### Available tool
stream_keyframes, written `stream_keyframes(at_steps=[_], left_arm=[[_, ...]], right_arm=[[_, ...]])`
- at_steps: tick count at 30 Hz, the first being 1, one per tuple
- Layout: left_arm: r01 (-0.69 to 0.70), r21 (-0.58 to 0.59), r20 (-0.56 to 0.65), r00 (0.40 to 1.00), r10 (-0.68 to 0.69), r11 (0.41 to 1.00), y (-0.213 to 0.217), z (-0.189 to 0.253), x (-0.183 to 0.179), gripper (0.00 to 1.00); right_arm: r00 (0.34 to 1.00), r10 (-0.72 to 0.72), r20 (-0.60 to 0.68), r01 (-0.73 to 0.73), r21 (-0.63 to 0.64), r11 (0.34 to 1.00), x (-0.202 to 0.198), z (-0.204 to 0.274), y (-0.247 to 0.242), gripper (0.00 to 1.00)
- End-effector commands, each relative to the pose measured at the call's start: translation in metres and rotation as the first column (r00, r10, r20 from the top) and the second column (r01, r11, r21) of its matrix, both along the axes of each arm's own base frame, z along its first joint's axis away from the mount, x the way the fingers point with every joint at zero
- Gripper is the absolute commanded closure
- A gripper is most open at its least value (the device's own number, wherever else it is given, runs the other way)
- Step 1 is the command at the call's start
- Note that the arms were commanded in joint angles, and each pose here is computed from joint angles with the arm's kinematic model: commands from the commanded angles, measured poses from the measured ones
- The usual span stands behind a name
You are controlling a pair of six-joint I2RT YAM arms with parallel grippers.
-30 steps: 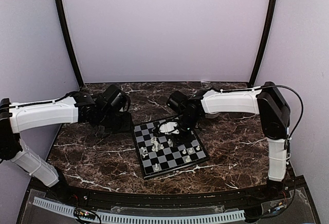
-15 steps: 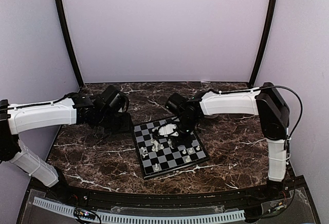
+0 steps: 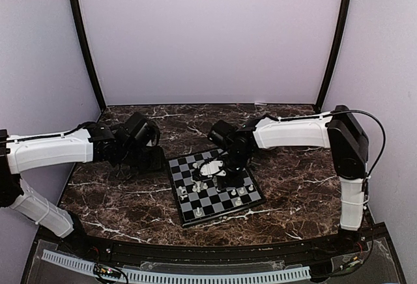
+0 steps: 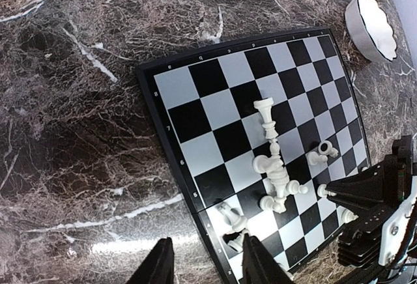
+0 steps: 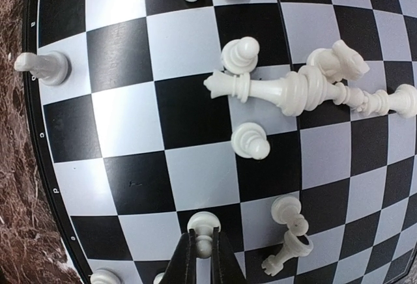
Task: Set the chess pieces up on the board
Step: Place the pawn at e2.
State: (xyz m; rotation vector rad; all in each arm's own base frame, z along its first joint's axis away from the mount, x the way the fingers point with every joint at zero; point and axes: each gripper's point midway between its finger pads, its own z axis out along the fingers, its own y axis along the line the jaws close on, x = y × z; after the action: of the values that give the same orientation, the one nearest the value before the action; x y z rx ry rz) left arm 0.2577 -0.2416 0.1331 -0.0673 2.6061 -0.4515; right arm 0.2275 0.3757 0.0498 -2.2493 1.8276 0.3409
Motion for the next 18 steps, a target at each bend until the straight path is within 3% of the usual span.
stream_keyframes(at_steps=[1,18], left_arm=[[-0.021,-0.048,0.007,1.0,0.021,0.999,0.002,0.005,-0.003,0.62],[-0.053,-0.098,-0.019,0.999,0.051,0.994,0.006,0.002,-0.012,0.62]], right_arm=[[0.999,0.032,0.021,-0.032,-0.007,0.999,-0.01,0.012,-0.006,0.99],[0.997,0.072,0.001,-0.071,-0.017,0.997,-0.027,0.013,-0.012,0.98]])
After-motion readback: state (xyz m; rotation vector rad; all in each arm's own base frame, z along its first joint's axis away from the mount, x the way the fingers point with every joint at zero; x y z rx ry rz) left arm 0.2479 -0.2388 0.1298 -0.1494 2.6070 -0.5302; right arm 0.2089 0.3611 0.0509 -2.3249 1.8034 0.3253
